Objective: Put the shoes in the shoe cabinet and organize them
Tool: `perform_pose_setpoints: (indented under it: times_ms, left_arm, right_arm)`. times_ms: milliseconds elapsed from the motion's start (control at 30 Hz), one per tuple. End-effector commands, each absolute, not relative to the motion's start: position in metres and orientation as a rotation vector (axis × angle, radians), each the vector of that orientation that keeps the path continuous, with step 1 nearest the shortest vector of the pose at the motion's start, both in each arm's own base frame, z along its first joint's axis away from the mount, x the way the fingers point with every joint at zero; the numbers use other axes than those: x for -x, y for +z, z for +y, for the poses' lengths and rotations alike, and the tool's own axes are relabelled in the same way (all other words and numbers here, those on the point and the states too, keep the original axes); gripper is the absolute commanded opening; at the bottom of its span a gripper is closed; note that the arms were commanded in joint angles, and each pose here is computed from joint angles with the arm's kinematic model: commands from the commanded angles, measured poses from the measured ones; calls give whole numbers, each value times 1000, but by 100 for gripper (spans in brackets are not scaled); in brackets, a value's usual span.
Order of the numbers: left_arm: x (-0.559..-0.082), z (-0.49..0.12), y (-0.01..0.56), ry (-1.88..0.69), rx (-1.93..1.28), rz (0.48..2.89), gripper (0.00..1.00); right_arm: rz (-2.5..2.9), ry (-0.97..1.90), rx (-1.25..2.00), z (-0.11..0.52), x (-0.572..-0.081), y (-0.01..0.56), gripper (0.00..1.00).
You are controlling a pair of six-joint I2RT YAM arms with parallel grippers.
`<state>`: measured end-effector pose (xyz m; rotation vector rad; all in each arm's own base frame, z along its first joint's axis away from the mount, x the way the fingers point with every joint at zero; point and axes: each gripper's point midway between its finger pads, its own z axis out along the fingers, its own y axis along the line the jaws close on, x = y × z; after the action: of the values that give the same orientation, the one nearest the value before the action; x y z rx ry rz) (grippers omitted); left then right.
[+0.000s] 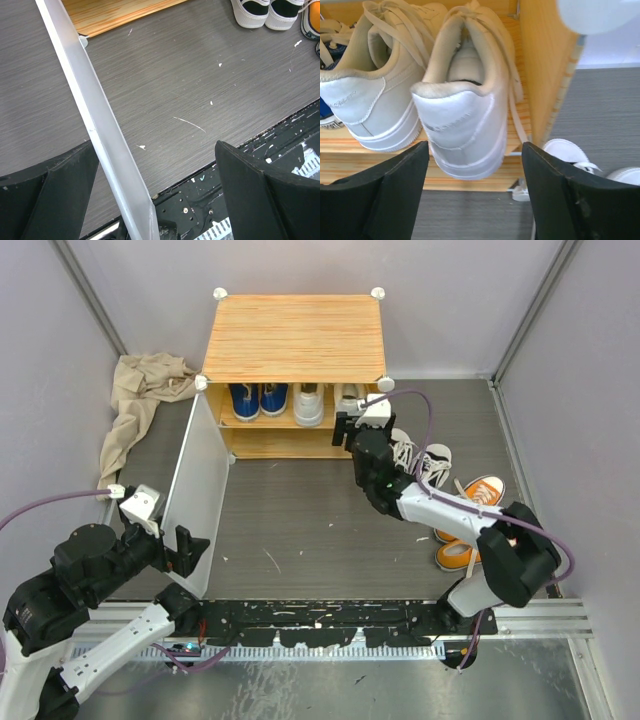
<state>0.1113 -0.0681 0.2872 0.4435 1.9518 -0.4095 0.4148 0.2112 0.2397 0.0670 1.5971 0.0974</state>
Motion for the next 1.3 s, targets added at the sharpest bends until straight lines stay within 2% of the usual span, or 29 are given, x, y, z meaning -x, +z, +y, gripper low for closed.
perform_pose_setpoints:
  times_ms: [0, 33, 67, 300, 700, 800, 1000, 1133, 1200, 1267]
  left_arm:
    - [-116, -70, 298, -417, -425, 1905, 98]
    - [-116, -70, 298, -418, -425, 1905, 98]
    - [-116, -70, 297, -417, -424, 1904, 98]
    - [-118, -74, 296, -432, -431, 1886, 98]
    - [-118, -72, 294, -419, -444, 1878, 98]
    - [-118, -73, 295, -424, -443, 1874, 98]
    - [-119, -74, 294, -429, -443, 1878, 98]
    - [-119, -75, 294, -426, -445, 1881, 98]
    - [-119, -74, 293, -424, -445, 1882, 98]
    - [-119, -74, 294, -422, -442, 1881, 98]
  right_arm:
    - [1579, 151, -120, 194, -395, 281, 91]
    - [1583, 172, -98, 196, -390, 289, 98]
    - [1596, 182, -75, 197, -387, 293, 100]
    - [1727, 140, -1, 206, -393, 306, 100]
    - [1761, 118, -66, 207, -426, 284, 100]
    - [1727, 102, -78, 206, -433, 284, 97]
    - [1655, 103, -122, 202, -437, 284, 77]
    - [1614, 105, -130, 201, -439, 287, 46]
    - [1601, 102, -127, 201, -440, 288, 21]
    - [1565, 118, -133, 199, -437, 289, 4]
